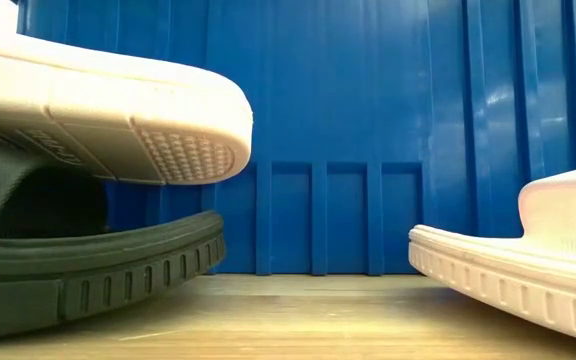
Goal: Pick and place slides into bin
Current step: Put the black slides into the blue organizer bin
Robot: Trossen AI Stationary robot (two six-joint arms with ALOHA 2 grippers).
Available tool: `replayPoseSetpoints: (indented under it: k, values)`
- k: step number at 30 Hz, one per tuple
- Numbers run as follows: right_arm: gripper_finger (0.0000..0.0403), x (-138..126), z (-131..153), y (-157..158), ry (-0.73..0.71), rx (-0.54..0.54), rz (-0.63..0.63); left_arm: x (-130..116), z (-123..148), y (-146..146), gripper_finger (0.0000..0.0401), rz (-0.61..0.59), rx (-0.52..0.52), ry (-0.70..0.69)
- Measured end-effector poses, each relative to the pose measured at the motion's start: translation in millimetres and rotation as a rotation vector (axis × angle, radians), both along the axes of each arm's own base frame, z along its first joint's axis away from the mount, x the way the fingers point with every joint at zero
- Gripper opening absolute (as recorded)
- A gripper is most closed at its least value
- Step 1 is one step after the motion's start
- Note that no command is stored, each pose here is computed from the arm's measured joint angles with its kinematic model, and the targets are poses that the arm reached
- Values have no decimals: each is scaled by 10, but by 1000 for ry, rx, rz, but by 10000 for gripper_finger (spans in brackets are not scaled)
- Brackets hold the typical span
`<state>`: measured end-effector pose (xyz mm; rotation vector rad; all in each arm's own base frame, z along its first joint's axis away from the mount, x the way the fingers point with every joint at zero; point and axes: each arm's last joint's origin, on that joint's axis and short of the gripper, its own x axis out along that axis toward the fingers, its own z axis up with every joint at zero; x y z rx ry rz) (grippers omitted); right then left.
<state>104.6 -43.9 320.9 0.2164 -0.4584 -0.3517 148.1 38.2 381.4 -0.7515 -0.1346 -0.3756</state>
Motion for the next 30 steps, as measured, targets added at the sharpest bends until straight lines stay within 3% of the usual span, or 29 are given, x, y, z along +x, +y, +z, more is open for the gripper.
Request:
replayPoseSetpoints:
  k: [6,16,22,30]
  values:
    - [56,-3,1,-7,3,-4,-32,-208,369,-90,240,-36,30,-17]
    - [56,-13,0,-27,-7,23,-103,-207,407,-83,240,-12,-3,515]
    - [56,-18,-1,-38,-11,36,-142,-117,359,-51,240,-46,-6,678]
    - [56,-19,-3,-41,-10,41,-152,-138,96,-51,240,-71,-50,981]
